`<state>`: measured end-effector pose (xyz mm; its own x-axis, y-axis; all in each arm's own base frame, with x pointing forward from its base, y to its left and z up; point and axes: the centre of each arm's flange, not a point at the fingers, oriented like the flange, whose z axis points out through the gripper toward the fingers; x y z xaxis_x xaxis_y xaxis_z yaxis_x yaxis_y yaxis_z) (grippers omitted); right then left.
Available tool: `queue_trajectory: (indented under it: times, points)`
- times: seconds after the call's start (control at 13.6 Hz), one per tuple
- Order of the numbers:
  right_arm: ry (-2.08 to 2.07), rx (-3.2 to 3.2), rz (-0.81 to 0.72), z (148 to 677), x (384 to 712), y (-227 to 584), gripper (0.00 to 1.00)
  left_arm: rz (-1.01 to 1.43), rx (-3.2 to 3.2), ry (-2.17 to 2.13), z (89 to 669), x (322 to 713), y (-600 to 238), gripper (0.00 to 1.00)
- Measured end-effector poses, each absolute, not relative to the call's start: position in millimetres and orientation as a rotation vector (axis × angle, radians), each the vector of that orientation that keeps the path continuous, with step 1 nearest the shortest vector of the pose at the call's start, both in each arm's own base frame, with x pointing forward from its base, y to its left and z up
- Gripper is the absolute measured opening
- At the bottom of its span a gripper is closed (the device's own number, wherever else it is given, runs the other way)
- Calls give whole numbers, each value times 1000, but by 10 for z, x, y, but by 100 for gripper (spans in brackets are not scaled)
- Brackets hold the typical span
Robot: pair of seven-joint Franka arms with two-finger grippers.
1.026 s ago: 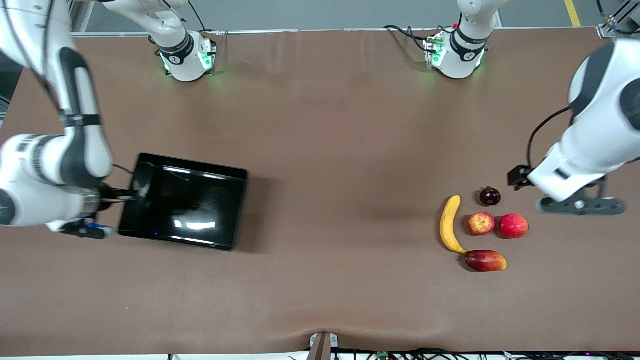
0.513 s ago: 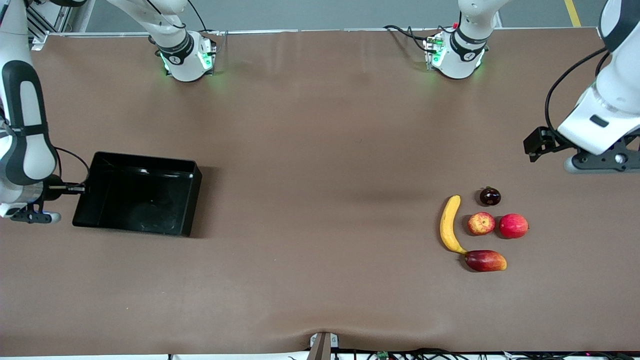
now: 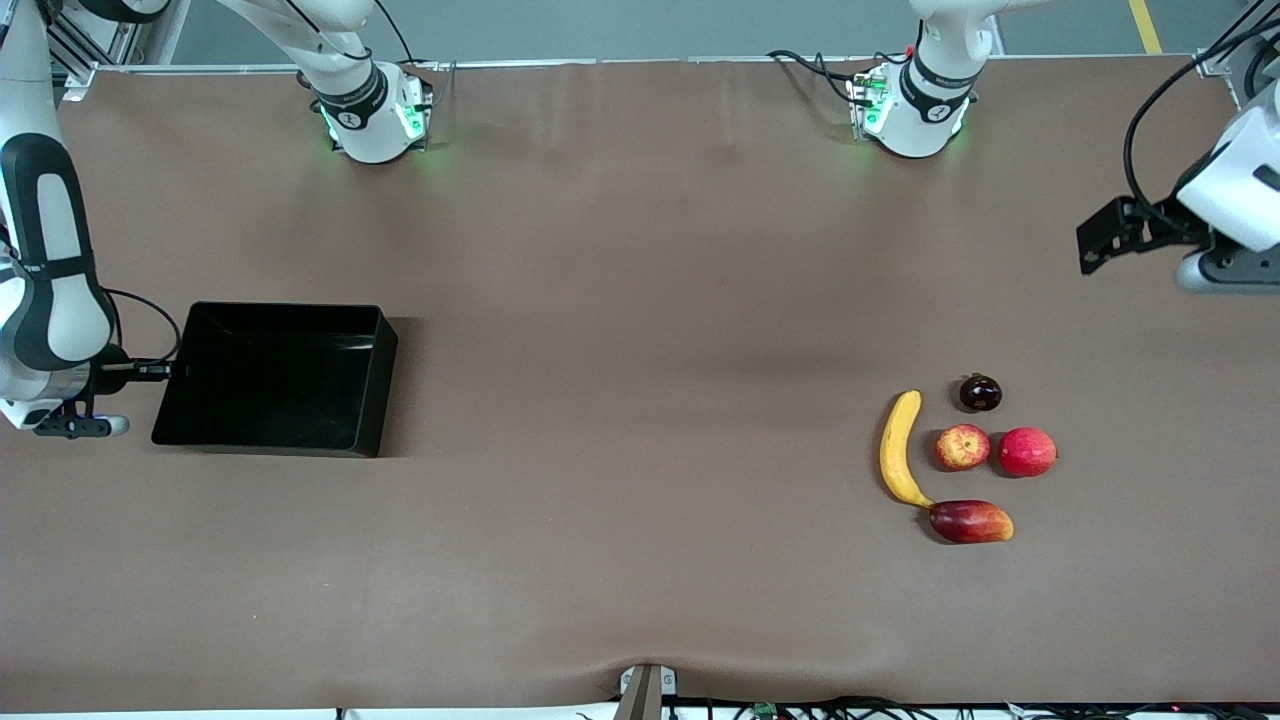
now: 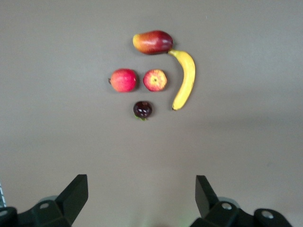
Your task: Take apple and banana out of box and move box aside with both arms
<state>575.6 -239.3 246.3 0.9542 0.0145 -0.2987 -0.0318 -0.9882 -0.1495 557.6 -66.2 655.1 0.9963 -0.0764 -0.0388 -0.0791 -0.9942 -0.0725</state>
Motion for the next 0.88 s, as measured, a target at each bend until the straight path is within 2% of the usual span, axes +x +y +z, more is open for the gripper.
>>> queue_trajectory:
  times: [0.22,0.44,0.66,0.88]
  points:
    - [-159,-2928,435,2711,5896,-2342,71,84,-3078,104,6594,5399,-649,100]
    - [-400,-2919,268,3508,6352,-2085,100,84,-3095,85,6654,5118,-603,100]
    - [-573,-2955,66,4302,6750,-1595,100,40,-3094,74,6723,4851,-579,100]
    - [-673,-2982,-99,5043,6919,-1286,100,14,-3095,65,6737,4802,-549,100]
